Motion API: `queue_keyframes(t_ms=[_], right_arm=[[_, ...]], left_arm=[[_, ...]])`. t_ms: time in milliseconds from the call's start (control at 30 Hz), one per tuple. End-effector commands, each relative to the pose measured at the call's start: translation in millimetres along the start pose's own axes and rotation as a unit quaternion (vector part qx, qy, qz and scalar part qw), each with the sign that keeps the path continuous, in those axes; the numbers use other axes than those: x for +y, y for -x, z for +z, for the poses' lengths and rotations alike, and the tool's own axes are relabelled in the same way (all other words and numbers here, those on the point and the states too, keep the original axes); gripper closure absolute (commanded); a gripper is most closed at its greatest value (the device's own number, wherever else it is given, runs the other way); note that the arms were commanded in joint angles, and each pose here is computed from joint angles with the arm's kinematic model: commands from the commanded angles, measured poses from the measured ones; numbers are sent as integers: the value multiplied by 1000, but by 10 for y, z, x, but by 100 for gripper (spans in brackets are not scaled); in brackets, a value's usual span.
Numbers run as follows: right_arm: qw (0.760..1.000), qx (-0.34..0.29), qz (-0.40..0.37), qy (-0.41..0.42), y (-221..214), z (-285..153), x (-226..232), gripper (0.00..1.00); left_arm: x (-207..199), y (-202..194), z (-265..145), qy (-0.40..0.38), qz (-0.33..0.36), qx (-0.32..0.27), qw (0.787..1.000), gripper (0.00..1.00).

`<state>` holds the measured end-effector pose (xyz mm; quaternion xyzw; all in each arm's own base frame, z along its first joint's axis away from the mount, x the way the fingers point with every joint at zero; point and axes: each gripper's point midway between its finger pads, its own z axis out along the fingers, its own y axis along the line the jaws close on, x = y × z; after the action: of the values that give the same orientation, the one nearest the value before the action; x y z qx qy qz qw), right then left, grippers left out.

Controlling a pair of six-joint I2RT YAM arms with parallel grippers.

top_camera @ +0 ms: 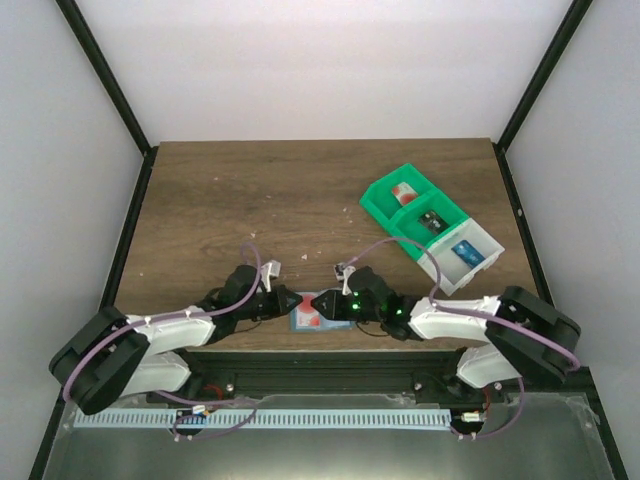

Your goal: Take the credit cards out of the card holder

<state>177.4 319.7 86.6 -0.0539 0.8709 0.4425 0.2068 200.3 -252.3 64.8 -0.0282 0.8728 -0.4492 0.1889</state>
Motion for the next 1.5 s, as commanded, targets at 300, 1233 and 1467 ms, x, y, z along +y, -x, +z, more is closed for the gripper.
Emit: queue_keyframes(t_ms=[300, 1233, 1467], right_arm=[[999, 29, 5, -40, -71, 286, -130, 79], [997, 41, 31, -62, -202, 375, -356, 79], [998, 38, 38, -36, -228, 358, -315, 89]], left_arm=[[396, -188, 35, 56, 4, 23, 998, 100], [569, -299, 28, 72, 3, 32, 997, 100], [592, -312, 27, 73, 1, 33, 997, 100]])
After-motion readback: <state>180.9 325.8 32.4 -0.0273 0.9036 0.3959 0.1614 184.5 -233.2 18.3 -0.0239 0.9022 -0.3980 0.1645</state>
